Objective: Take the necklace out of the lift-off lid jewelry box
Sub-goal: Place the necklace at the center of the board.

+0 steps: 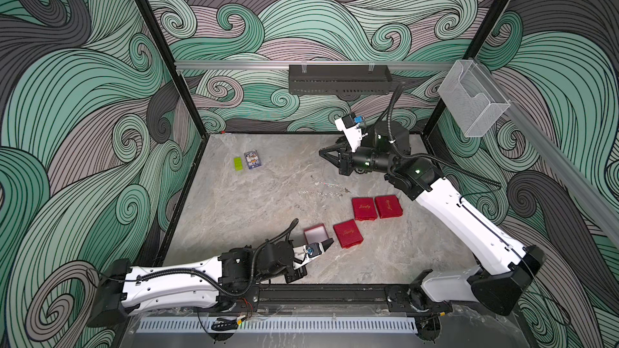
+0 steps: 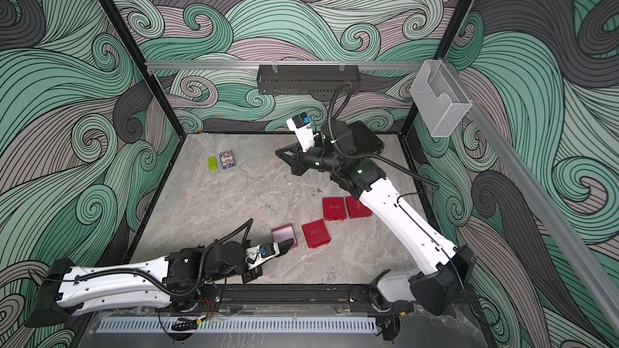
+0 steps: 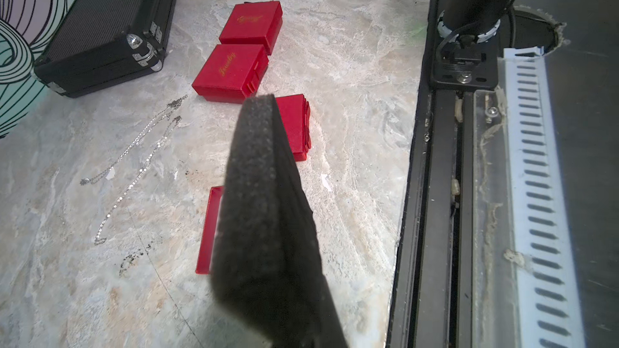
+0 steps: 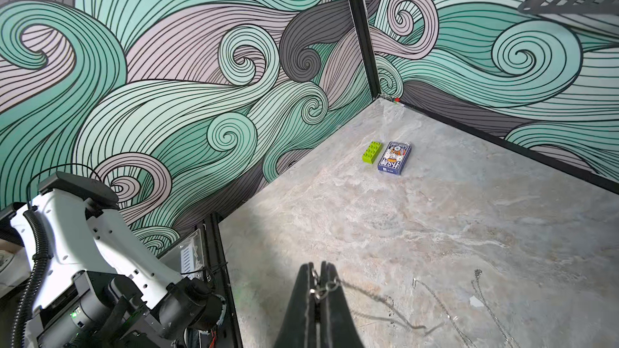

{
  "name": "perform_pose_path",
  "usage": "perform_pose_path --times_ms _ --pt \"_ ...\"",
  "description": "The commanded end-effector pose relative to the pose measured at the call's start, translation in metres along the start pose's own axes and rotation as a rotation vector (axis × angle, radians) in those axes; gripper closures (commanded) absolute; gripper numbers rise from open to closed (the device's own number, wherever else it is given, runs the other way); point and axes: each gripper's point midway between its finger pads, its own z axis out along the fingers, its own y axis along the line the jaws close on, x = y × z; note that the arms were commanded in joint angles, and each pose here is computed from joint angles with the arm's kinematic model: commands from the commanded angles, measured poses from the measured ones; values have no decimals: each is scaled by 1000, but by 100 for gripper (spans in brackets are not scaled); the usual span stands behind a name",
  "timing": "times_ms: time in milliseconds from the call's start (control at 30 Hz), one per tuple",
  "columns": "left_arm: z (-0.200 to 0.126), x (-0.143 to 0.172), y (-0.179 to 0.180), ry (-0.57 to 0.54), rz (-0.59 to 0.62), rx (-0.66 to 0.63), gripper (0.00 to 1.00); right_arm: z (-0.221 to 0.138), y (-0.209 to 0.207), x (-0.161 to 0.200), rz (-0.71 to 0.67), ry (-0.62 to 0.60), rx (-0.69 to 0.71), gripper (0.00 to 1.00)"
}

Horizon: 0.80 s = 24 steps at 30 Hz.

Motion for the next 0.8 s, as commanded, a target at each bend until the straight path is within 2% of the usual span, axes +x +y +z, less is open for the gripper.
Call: perform_pose_path --times_ms 0,200,300,367,500,633,767 --pt "-18 -25 28 -56 -160 -135 100 7 -14 21 36 83 25 100" --pt "-65 -37 85 -214 -339 -422 100 18 -37 76 77 239 88 100" --pt "-100 -33 123 -307 -454 -614 100 28 -43 106 128 322 73 100" --pt "-121 -31 141 -357 -516 -688 100 36 -45 125 169 367 52 100" --pt "-142 -29 158 -397 -574 -718 100 56 -42 158 205 449 44 100" --pt "-141 -24 164 -338 -575 -726 100 84 -30 176 211 484 20 100" --pt "-139 -24 172 -323 -610 -760 100 115 -21 181 212 508 -2 100"
